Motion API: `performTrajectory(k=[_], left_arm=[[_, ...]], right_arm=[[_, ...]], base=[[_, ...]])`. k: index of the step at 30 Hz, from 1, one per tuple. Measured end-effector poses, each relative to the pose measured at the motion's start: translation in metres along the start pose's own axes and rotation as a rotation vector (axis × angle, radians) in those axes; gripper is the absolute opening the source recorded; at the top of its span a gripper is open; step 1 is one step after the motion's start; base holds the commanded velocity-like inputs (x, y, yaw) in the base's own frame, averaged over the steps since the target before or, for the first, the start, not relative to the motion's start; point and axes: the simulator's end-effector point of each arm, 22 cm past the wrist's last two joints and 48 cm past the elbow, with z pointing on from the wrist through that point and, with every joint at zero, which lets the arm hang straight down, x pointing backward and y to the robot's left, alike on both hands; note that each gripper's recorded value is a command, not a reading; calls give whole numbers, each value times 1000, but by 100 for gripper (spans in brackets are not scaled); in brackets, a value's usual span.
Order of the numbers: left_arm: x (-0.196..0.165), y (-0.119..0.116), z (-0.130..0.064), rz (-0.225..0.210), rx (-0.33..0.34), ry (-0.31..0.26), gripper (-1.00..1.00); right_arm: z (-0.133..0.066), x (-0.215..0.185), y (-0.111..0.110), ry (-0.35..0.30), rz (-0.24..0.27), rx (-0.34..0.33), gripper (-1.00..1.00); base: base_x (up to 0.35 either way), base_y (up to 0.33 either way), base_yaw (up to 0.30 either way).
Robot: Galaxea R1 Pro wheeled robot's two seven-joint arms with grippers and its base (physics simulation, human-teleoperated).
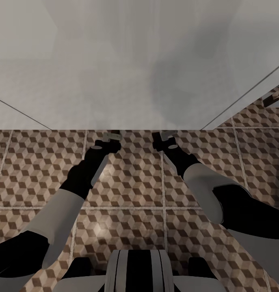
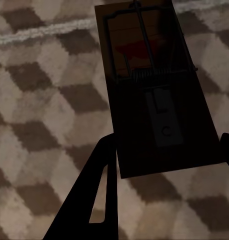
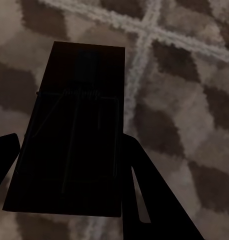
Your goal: Take the four mousetraps from the cabinet in the bathroom and place them on the bathroom floor. Make sure all four end up on the same floor surface, and ensure that at least two of them are either under or directly next to the same bathroom sink.
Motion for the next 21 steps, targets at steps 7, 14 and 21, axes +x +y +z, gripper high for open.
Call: performTrajectory(k=[7, 14, 21], left_arm=[[2, -1, 1, 2, 1, 5, -100], [2, -2, 1, 1, 3, 5, -100], [2, -3, 0, 0, 5, 6, -100]], right_arm=[[0, 0, 0, 0, 0, 0, -100], [0, 0, 0, 0, 1, 0, -100], [0, -2, 0, -9, 2, 0, -100]], base=[[0, 0, 0], [0, 0, 0], [0, 0, 0]])
